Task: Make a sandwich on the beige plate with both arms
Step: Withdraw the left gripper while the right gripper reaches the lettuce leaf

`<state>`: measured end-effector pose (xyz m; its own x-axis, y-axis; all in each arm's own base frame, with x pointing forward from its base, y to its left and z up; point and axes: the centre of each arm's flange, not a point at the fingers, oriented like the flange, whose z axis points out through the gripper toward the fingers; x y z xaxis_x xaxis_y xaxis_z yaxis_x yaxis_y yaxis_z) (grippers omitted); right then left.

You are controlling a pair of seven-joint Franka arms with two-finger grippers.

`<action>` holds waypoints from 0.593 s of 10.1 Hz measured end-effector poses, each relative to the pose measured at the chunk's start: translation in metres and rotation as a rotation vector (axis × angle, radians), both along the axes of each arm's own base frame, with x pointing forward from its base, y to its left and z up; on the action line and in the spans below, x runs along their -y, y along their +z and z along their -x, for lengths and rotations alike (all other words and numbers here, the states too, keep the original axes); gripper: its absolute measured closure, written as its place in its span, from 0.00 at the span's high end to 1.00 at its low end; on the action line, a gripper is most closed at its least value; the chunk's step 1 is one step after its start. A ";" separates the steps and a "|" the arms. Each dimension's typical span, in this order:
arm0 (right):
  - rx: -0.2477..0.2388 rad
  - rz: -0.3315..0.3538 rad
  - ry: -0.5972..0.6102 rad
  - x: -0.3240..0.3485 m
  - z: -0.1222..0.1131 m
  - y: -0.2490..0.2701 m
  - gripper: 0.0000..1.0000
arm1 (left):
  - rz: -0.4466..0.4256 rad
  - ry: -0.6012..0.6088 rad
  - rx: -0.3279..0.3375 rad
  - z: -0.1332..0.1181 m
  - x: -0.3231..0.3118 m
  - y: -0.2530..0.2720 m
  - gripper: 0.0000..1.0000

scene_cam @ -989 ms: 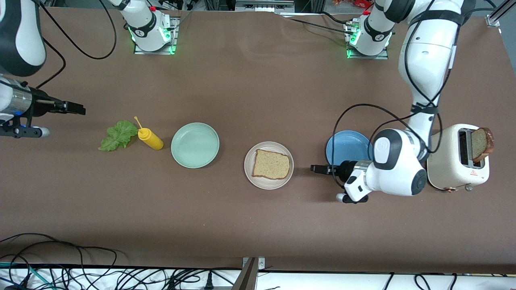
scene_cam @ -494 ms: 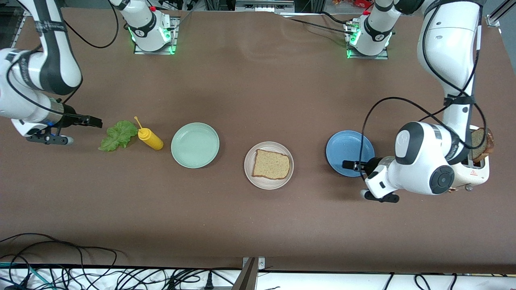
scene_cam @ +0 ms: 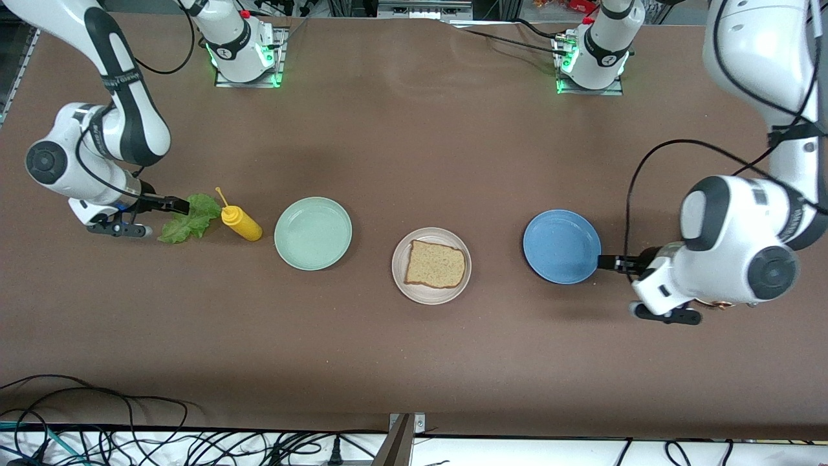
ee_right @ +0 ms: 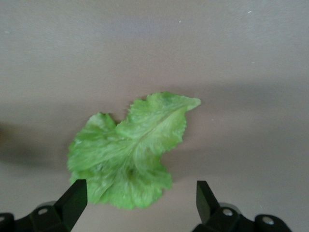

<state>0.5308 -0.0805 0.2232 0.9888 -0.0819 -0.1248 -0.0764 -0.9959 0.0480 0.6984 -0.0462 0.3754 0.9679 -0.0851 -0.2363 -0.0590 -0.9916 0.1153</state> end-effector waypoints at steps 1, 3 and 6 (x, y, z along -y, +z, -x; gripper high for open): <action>0.006 0.003 0.003 0.000 -0.001 -0.015 1.00 | -0.015 0.012 0.015 0.003 -0.015 0.022 1.00; 0.007 0.007 0.007 0.000 0.000 -0.037 1.00 | -0.084 0.015 0.067 0.012 -0.038 0.070 1.00; 0.008 0.008 0.010 -0.001 0.000 -0.042 0.88 | -0.145 0.008 0.104 0.024 -0.048 0.112 1.00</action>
<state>0.5309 -0.0793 0.1809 0.9906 -0.0726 -0.1159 -0.0666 -0.9963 0.0551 0.6745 0.0015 0.4878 0.9883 -0.0501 -0.1442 -0.0557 -0.9978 -0.0353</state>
